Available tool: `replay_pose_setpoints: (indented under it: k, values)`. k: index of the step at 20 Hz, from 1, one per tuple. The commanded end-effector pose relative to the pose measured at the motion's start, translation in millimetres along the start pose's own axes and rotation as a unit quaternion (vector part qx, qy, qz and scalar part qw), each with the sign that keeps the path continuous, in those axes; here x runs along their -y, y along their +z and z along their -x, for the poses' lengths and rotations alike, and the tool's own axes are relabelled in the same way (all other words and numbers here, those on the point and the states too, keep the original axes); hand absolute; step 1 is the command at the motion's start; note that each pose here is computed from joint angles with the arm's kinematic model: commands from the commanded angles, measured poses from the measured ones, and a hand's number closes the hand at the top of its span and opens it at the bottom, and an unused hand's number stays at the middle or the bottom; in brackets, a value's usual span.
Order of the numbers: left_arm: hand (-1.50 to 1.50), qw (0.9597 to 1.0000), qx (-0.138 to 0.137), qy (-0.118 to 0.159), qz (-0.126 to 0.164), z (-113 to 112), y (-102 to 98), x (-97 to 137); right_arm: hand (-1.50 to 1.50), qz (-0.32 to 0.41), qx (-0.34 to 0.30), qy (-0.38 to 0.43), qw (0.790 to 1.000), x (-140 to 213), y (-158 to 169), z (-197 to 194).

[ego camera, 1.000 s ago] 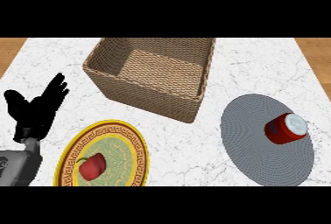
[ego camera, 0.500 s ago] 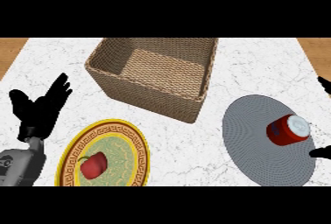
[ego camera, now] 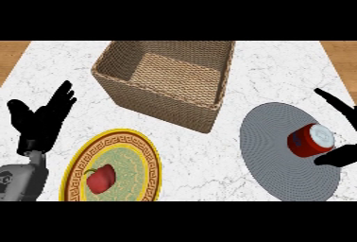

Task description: Pick the can from the placemat and place it in the basket

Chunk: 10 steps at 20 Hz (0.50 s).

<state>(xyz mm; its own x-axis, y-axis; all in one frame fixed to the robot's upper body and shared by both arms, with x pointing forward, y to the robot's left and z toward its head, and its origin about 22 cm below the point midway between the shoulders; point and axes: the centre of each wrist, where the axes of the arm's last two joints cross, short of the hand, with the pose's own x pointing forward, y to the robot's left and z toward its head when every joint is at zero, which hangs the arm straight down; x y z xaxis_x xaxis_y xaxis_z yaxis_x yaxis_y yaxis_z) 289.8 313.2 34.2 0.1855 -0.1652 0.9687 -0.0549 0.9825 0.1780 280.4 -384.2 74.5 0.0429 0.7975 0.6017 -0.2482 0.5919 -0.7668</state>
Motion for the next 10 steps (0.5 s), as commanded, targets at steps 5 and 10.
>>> replay_pose_setpoints:
  k: [5, 10]
  values:
    - [0.00, 1.0000, 0.008, -0.004, -0.005, 1, 2, -4, -1.50, -0.010, 0.002, 0.017, 1.000, 5, 6, 23]
    - [0.00, 1.0000, 0.004, 0.003, -0.006, 6, -2, -3, -1.50, -0.027, 0.011, -0.014, 0.999, -2, 6, 50]
